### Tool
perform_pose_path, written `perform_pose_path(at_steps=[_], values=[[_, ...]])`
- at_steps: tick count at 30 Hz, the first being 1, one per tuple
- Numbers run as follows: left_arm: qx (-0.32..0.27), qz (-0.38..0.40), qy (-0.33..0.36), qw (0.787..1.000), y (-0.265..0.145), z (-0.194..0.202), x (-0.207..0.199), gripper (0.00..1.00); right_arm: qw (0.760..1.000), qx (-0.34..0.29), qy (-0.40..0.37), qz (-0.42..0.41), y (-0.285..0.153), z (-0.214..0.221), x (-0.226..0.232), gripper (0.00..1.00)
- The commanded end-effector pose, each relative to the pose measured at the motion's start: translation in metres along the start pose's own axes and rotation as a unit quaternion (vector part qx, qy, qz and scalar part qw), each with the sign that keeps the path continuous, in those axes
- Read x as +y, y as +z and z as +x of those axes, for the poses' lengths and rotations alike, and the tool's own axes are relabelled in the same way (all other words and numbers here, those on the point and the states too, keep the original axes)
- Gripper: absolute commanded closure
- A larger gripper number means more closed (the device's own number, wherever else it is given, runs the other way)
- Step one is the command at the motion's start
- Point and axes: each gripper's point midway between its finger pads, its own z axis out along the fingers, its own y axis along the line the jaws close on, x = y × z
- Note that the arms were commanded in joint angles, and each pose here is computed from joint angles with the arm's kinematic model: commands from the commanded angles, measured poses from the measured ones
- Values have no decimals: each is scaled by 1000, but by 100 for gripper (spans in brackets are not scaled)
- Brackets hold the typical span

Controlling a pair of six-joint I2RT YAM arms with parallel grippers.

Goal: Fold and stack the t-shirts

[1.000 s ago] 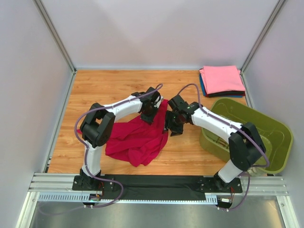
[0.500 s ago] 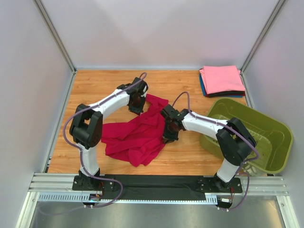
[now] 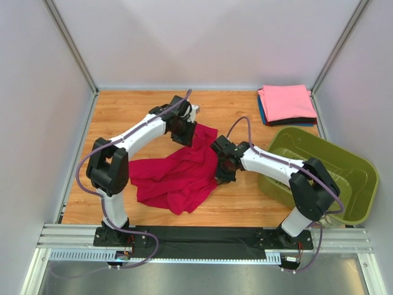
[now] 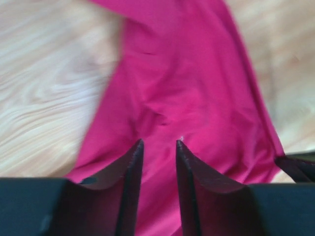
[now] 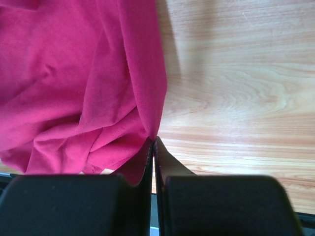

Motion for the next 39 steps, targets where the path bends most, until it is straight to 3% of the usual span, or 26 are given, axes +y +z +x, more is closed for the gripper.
perform_pose_path(at_steps=[1, 5, 15, 17, 18, 19, 22, 27, 31, 39], values=[[-2, 55, 84, 995, 5, -1, -47, 59, 1000, -27, -10, -11, -11, -7, 3, 100], [27, 53, 109, 992, 31, 13, -61, 50, 999, -33, -11, -13, -12, -8, 3, 100], [41, -20, 103, 994, 79, 16, -43, 48, 999, -36, -22, -25, -16, -6, 2, 100], [57, -34, 95, 993, 86, 21, -38, 54, 999, -38, -23, -23, -18, -7, 0, 100], [58, -43, 91, 993, 86, 22, -36, 75, 999, -41, -28, -21, -19, -8, -1, 100], [61, -53, 85, 993, 83, 24, -32, 84, 999, -40, -32, -16, -21, -7, -4, 100], [42, -120, 81, 989, 48, 14, -13, 99, 998, -45, -51, 8, -33, -13, -13, 100], [-6, -209, 36, 977, -67, -18, 24, 100, 994, -56, -89, 37, -73, -34, -22, 100], [22, -233, -86, 968, -134, 15, 72, 100, 989, -53, -131, 52, -86, -43, -24, 100], [115, -277, -217, 929, -150, 120, 146, 100, 984, -5, -157, 87, -62, -67, -32, 100]])
